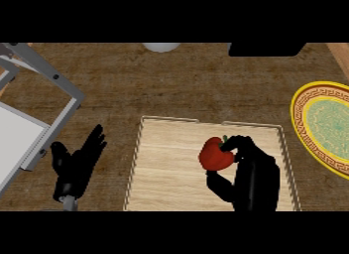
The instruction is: Pick the bell pepper from the tray and place it in the plate
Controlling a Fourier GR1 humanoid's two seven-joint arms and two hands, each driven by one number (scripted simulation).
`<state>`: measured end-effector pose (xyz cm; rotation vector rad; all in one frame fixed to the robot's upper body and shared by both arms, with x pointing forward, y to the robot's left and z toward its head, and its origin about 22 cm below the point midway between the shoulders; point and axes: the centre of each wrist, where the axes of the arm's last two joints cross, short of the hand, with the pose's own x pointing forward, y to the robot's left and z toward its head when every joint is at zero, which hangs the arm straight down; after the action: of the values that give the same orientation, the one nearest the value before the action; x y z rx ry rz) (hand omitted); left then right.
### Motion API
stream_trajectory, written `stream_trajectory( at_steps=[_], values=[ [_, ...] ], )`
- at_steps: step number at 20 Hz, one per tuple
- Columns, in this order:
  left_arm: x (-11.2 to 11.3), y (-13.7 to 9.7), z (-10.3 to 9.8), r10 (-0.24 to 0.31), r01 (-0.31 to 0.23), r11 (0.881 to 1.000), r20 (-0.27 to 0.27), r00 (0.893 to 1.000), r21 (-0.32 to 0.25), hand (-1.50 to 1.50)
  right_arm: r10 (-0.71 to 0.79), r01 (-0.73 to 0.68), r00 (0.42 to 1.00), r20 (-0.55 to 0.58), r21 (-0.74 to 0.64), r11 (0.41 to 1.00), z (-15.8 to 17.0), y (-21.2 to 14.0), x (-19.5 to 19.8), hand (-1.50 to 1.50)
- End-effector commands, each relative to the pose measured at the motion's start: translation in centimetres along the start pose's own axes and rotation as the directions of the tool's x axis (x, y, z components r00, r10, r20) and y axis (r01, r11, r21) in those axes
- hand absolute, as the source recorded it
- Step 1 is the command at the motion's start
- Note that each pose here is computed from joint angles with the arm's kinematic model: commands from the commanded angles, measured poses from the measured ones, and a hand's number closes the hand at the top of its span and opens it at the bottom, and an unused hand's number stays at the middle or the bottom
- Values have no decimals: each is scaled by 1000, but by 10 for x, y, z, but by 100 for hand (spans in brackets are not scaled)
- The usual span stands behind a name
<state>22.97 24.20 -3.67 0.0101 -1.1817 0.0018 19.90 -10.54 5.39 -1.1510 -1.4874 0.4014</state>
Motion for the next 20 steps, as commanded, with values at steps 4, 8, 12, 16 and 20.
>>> stream_trajectory(
  at_steps=[4, 8, 12, 16, 20],
  values=[
    [0, -5, -2, -2, 2, 1000, 5, 1000, -3, 0, -157, 133, 981, -115, -196, 972, -10, -33, -22, 150],
    [-4, 3, 0, 4, -4, 1000, 7, 1000, 0, 0, -271, 221, 955, -124, -315, 923, -27, -62, -57, 150],
    [10, 0, -10, -4, 4, 1000, 17, 1000, 4, 0, -232, 168, 964, -128, -383, 908, -51, -64, -110, 150],
    [14, -5, -8, 16, -16, 1000, 6, 1000, -5, 0, -174, 80, 970, -167, -458, 885, -85, -67, -159, 150],
    [15, 8, 2, -13, 13, 1000, 8, 1000, -11, 0, -173, 56, 968, -182, -513, 857, -112, -72, -195, 150]
  ],
)
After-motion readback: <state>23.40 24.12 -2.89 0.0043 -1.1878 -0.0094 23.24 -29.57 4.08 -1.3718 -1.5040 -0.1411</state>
